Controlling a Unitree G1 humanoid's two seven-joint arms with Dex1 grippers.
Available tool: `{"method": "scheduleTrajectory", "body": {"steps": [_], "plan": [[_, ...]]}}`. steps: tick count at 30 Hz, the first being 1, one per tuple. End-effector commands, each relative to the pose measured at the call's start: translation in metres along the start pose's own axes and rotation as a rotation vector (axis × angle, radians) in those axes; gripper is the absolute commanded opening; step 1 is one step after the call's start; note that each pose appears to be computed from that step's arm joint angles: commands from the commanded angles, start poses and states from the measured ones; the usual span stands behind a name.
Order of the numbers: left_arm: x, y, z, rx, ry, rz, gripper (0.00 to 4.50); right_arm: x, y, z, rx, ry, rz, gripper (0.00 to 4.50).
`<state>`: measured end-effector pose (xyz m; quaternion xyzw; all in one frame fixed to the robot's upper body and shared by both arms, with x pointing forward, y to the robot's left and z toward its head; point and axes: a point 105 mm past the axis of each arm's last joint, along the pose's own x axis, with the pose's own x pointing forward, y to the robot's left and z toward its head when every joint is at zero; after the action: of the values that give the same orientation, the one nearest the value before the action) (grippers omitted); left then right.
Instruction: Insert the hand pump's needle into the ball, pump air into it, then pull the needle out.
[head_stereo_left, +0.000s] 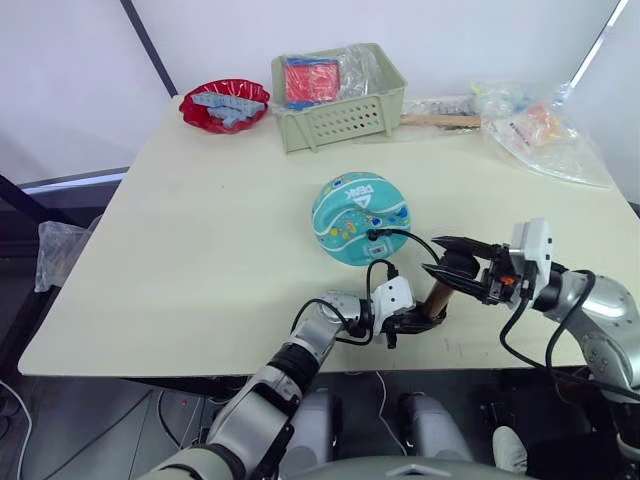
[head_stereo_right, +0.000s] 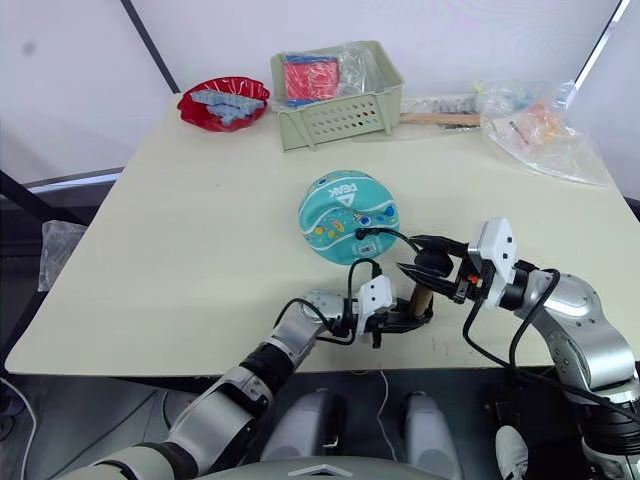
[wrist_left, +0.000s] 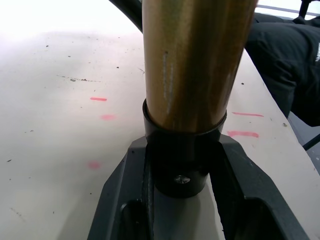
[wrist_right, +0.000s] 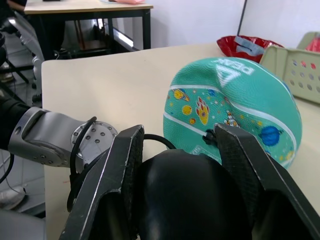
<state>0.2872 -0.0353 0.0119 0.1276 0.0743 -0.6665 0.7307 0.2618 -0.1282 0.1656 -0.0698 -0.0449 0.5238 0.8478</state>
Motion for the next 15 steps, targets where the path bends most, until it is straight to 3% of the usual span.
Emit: {"method": "scheduleTrajectory", "body": {"steps": [1,15], "plan": [[0.001,-0.005,-0.016,-0.033,0.056,-0.008,1.03,-0.006,0.003,-0.002,0.006,0.024,-0.010,1.76],[-0.001,0.000,-0.025,-0.053,0.098,-0.020,1.03,-0.012,-0.003,0.018,0.061,-0.031,-0.021,1.75]]}}
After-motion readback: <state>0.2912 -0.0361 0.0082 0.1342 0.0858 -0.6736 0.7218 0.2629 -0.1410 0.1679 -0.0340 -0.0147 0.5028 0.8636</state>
